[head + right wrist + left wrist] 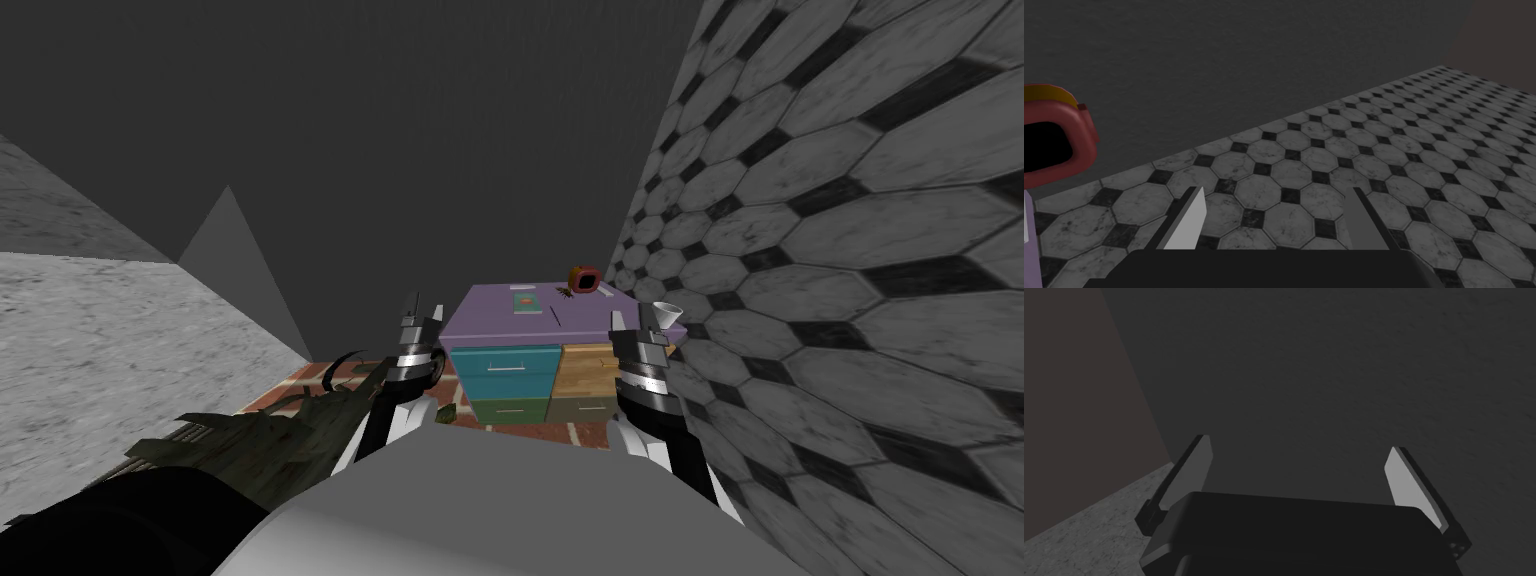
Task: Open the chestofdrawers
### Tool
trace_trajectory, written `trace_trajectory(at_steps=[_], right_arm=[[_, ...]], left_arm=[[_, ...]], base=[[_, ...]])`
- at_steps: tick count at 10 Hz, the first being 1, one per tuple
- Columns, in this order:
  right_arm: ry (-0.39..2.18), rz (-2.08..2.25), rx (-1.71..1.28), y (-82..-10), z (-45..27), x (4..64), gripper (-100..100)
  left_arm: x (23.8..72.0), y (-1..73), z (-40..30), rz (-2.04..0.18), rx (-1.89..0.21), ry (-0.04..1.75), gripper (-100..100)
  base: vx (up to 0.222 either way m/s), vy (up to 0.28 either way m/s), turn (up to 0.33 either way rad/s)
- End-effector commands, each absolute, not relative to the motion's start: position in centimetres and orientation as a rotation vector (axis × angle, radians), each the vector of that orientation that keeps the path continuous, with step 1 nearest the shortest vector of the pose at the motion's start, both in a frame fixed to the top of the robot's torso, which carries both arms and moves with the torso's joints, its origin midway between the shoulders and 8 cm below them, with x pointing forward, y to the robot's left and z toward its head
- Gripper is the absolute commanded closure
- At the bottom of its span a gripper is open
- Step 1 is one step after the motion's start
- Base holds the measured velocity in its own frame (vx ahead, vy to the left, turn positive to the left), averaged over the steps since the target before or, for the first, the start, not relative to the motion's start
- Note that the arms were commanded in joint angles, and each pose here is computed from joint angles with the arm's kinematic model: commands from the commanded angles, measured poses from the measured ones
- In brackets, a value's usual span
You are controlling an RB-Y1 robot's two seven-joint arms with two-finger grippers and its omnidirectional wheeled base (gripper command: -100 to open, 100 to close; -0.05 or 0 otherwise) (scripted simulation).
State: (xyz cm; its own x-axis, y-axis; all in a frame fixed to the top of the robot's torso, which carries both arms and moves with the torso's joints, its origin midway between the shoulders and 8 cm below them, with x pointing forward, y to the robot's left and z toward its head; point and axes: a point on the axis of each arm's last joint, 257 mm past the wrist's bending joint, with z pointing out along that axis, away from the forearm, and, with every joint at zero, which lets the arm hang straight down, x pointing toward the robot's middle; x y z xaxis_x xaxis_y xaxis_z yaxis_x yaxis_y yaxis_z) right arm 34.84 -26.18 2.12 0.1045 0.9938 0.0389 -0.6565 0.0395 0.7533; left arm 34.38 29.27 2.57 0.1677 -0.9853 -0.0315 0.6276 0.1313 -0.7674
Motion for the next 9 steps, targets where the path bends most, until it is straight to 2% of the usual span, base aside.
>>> trace_trajectory(at_steps=[1, 9], right_arm=[[0.594, 1.385, 0.720, -26.18, 2.12, 34.84, 0], [0.594, 1.386, 0.720, -26.18, 2.14, 34.84, 0]], left_arm=[[34.38, 29.27, 2.57, -1.292, -0.702, 0.634, 0], [34.37, 29.27, 2.59, -1.292, -0.701, 0.634, 0]], base=[[0.000, 0.000, 0.000], [0.000, 0.000, 0.000]])
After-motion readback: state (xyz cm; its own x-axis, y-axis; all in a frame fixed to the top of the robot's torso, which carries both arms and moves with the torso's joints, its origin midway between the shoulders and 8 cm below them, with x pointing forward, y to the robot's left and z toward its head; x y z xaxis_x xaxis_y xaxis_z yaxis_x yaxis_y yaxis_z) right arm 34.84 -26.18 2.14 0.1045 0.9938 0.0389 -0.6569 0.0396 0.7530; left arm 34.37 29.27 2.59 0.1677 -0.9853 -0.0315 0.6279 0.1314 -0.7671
